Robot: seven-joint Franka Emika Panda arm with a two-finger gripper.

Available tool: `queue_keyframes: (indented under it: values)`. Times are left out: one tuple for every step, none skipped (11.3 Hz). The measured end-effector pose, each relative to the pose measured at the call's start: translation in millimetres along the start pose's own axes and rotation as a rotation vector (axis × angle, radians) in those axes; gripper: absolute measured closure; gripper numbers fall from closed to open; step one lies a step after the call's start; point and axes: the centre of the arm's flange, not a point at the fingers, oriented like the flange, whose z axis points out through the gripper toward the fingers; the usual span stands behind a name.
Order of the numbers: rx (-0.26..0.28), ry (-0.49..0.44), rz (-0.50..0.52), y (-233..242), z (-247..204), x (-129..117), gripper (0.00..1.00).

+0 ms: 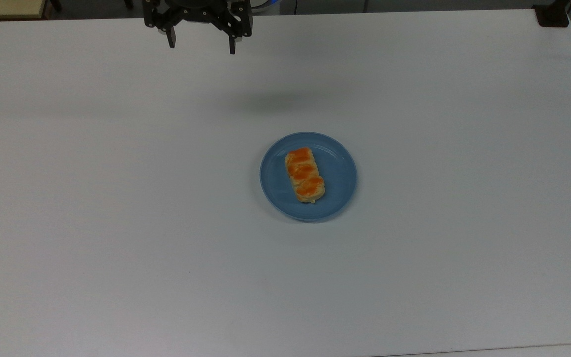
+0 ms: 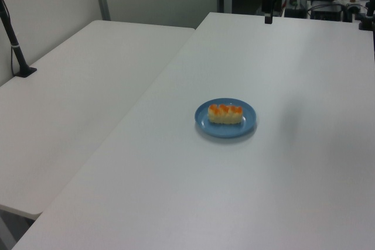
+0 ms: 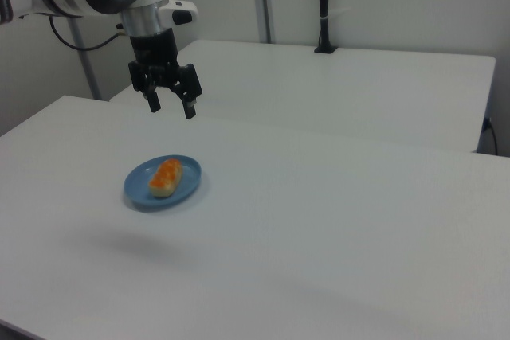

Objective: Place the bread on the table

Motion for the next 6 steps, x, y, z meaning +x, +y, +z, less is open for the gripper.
queue_keyframes:
  values:
    - [0.0,0.001,0.0,0.0,-0.7,-0.4,0.0]
    - [0.014,-0.001,0.0,-1.5,-0.3,-0.5,0.0]
    - [0.024,-0.002,0.0,-2.7,-0.2,-0.6,0.0]
    - [0.027,-0.002,0.0,-3.1,-0.2,-0.6,0.0]
    - [0.027,-0.002,0.0,-3.2,-0.2,-0.6,0.0]
    - [0.027,-0.002,0.0,-3.3,-0.2,-0.6,0.0]
